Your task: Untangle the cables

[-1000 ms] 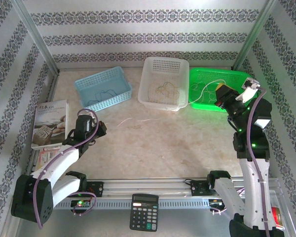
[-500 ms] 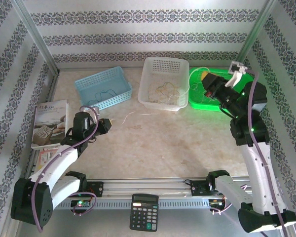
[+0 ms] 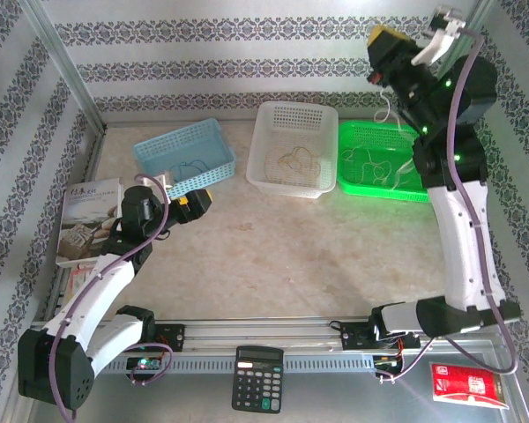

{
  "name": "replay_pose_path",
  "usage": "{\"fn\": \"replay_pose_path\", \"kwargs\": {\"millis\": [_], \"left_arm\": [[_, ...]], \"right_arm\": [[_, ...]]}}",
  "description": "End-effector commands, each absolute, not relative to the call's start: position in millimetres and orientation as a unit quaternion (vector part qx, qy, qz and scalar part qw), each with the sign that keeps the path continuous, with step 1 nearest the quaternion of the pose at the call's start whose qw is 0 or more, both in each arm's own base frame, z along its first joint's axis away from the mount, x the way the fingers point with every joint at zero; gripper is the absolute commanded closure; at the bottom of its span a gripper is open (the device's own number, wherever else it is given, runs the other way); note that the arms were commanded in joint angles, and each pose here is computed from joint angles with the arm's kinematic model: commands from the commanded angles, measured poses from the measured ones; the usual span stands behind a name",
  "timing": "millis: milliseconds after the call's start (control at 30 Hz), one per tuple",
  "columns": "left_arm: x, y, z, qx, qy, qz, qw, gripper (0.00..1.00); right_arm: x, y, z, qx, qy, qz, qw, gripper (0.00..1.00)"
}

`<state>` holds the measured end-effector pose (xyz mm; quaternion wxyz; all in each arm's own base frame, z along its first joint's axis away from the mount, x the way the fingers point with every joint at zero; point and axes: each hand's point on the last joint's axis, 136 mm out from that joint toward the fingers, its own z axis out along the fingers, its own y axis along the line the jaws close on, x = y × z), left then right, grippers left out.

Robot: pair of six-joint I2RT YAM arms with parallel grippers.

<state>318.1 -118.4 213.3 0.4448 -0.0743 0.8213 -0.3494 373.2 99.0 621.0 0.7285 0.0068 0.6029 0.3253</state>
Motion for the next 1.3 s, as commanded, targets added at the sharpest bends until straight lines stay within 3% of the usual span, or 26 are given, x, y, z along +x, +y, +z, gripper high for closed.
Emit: {"fn": "replay_pose_path", "kwargs": {"millis": [0, 200, 633, 1067, 1267], "left_arm": [[317.2, -117.8, 226.6, -0.067, 0.818, -0.351, 0.452, 0.00], [319.3, -117.4, 233.1, -0.062, 0.818, -0.346, 0.456, 0.00], [324.4, -117.6, 237.0, -0.057, 0.820, -0.340, 0.457, 0.00], [329.6, -118.9, 230.9, -0.055, 0.825, -0.338, 0.450, 0.00], [331.7, -121.7, 231.0, -0.057, 0.821, -0.348, 0.449, 0.00]], "right_arm": [[391.8, 65.5, 642.0, 0.044, 0.585, 0.259, 0.767, 1.00], [442.8, 38.4, 642.1, 0.086, 0.582, 0.227, 0.777, 1.00], [512.8, 50.7, 620.1, 0.101, 0.584, 0.253, 0.765, 1.00], [530.3, -8.0, 607.5, 0.155, 0.584, 0.142, 0.784, 1.00], [546.2, -17.6, 548.0, 0.182, 0.628, 0.114, 0.748, 1.00]]}}
